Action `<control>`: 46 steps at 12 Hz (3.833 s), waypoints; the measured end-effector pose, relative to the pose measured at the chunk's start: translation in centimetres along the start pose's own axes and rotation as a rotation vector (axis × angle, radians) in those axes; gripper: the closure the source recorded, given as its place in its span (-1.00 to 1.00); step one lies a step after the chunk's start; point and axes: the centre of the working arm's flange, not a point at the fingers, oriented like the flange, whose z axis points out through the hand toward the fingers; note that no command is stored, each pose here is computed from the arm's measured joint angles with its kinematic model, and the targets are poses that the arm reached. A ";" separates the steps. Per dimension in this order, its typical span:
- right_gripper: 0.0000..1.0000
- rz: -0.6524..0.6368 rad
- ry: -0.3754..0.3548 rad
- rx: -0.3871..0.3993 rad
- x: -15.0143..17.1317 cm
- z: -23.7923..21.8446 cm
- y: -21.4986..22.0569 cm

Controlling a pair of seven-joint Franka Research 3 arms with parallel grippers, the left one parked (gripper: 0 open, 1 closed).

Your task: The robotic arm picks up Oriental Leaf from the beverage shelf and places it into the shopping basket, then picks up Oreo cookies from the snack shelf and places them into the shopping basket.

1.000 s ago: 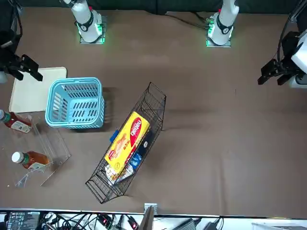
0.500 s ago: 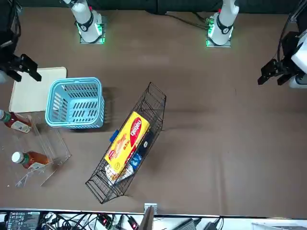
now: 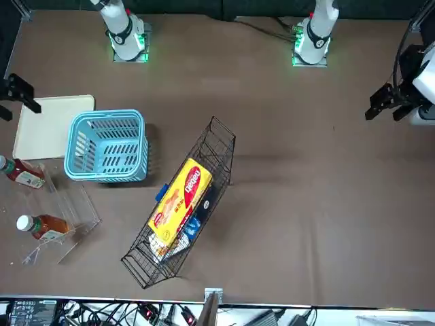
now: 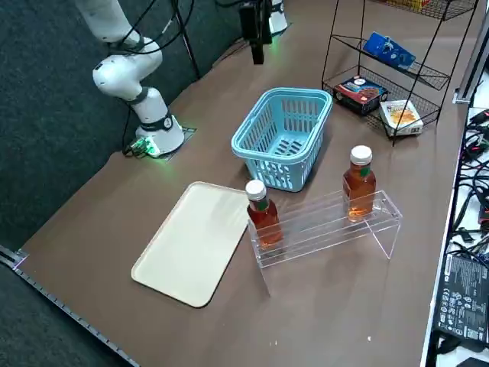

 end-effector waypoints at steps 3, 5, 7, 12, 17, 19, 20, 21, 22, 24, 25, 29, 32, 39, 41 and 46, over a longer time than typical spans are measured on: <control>-1.00 -0.124 0.000 0.001 -0.8 1.5 5.7; -1.00 -0.244 0.020 -0.011 -1.1 2.8 11.6; -1.00 -0.307 0.033 -0.025 -1.0 3.7 14.8; -1.00 -0.423 0.062 -0.061 0.0 5.8 19.5; -1.00 -0.445 0.052 -0.050 0.8 9.0 21.3; -1.00 -0.446 0.047 -0.043 1.5 10.9 21.7; -1.00 -0.446 0.043 -0.038 1.9 12.0 22.0; -1.00 -0.445 0.041 -0.035 2.2 13.0 22.2; -1.00 -0.443 0.040 -0.032 2.4 13.9 22.5; -1.00 -0.434 0.044 -0.034 2.6 15.6 23.5; -1.00 -0.432 0.041 -0.031 2.5 15.9 23.7; -1.00 -0.429 0.033 -0.013 2.1 16.9 24.0; -1.00 -0.434 0.031 -0.006 2.1 17.2 23.8; -1.00 -0.436 0.034 -0.008 1.1 19.7 23.4; -1.00 -0.435 0.032 -0.006 0.9 20.1 23.3; -1.00 -0.433 0.033 -0.007 0.8 20.4 23.4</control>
